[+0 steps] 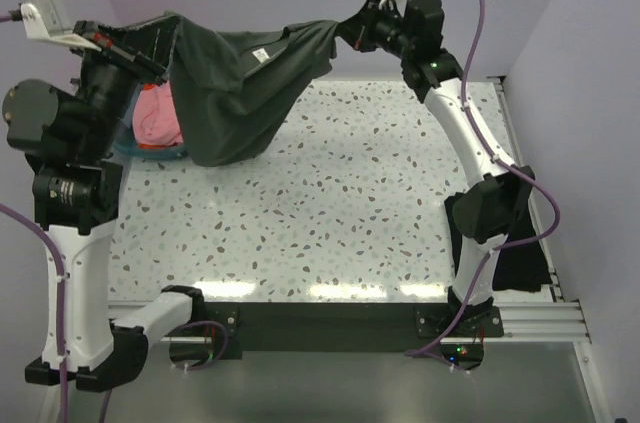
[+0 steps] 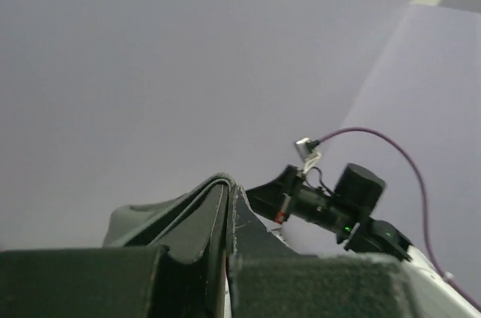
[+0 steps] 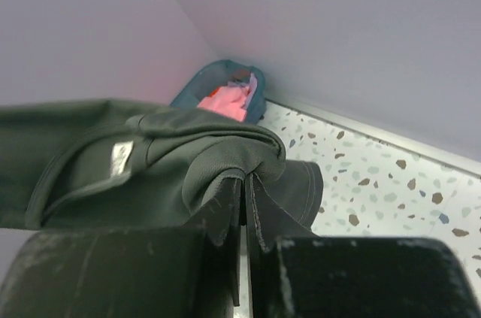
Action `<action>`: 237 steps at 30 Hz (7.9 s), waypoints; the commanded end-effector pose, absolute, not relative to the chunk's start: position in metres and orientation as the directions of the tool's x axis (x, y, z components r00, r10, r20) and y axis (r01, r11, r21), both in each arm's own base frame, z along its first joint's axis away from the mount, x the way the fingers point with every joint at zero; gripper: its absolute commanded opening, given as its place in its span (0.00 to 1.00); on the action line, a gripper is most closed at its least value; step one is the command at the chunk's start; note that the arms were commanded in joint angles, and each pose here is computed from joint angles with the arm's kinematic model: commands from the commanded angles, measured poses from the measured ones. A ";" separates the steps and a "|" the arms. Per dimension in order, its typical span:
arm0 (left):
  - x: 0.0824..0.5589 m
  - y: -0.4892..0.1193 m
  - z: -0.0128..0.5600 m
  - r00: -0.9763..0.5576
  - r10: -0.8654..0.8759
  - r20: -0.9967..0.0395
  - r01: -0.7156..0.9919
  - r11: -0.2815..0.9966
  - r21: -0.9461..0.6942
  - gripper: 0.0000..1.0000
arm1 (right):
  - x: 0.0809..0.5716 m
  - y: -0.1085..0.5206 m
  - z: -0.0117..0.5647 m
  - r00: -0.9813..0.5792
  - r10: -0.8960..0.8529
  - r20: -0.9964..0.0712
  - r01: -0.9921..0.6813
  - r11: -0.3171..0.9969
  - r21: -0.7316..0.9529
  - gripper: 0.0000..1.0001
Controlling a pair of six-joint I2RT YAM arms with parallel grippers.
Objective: Fold and stack the t-shirts
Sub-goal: Flatten the tshirt out, then fold the tshirt
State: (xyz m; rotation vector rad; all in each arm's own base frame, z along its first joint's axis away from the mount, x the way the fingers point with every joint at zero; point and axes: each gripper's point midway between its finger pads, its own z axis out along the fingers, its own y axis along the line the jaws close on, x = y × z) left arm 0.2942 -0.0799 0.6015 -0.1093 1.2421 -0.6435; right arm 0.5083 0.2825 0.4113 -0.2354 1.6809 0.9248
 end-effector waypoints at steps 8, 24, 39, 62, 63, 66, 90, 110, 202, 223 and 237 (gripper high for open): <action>0.296 -0.298 0.360 -0.411 -0.506 -0.758 0.582 0.494 -0.646 0.00 | 0.601 0.164 0.285 -0.544 0.497 -0.676 -0.289 0.645 0.708 0.33; 0.339 -0.310 0.185 -0.597 -0.406 -0.692 0.172 0.778 -0.605 0.54 | 0.433 0.084 0.124 -0.642 0.523 -0.560 0.287 0.842 0.457 0.81; 0.329 -0.040 0.085 -0.447 -0.604 -0.660 -0.560 0.764 -0.320 0.45 | 0.395 0.101 0.058 -0.691 0.501 -0.520 0.335 0.860 0.385 0.47; 0.336 -0.005 0.019 -0.371 -0.691 -0.620 -0.745 0.620 -0.246 0.45 | 0.395 0.093 0.047 -0.689 0.493 -0.531 0.358 0.869 0.342 0.56; 0.335 -0.004 0.018 -0.372 -0.690 -0.620 -0.748 0.619 -0.240 0.43 | 0.395 0.090 0.045 -0.688 0.494 -0.532 0.366 0.869 0.333 0.56; 0.332 -0.003 0.013 -0.376 -0.687 -0.621 -0.752 0.618 -0.229 0.35 | 0.403 0.087 0.047 -0.675 0.504 -0.539 0.379 0.864 0.332 0.56; 0.341 -0.019 0.053 -0.376 -0.687 -0.622 -0.652 0.673 -0.349 0.00 | 0.398 0.080 0.052 -0.655 0.522 -0.546 0.410 0.853 0.324 0.00; 0.252 -0.005 0.345 -0.007 -0.596 -0.803 -0.241 0.781 -0.577 0.00 | 0.287 0.061 0.368 -0.227 0.549 -0.804 0.057 0.832 0.552 0.00; 0.305 -0.036 0.030 -0.467 -0.720 -0.512 -0.454 0.693 -0.561 0.00 | 0.265 0.114 0.031 -0.711 0.452 -0.540 0.282 0.885 0.370 0.59; 0.259 -0.012 0.026 -0.410 -0.757 -0.509 -0.604 0.644 -0.470 0.00 | 0.191 0.098 0.053 -0.767 0.425 -0.481 0.255 0.890 0.378 0.00; 0.303 -0.017 0.058 -0.406 -0.758 -0.511 -0.573 0.646 -0.504 0.00 | 0.248 0.114 0.099 -0.763 0.338 -0.551 0.166 0.926 0.338 0.00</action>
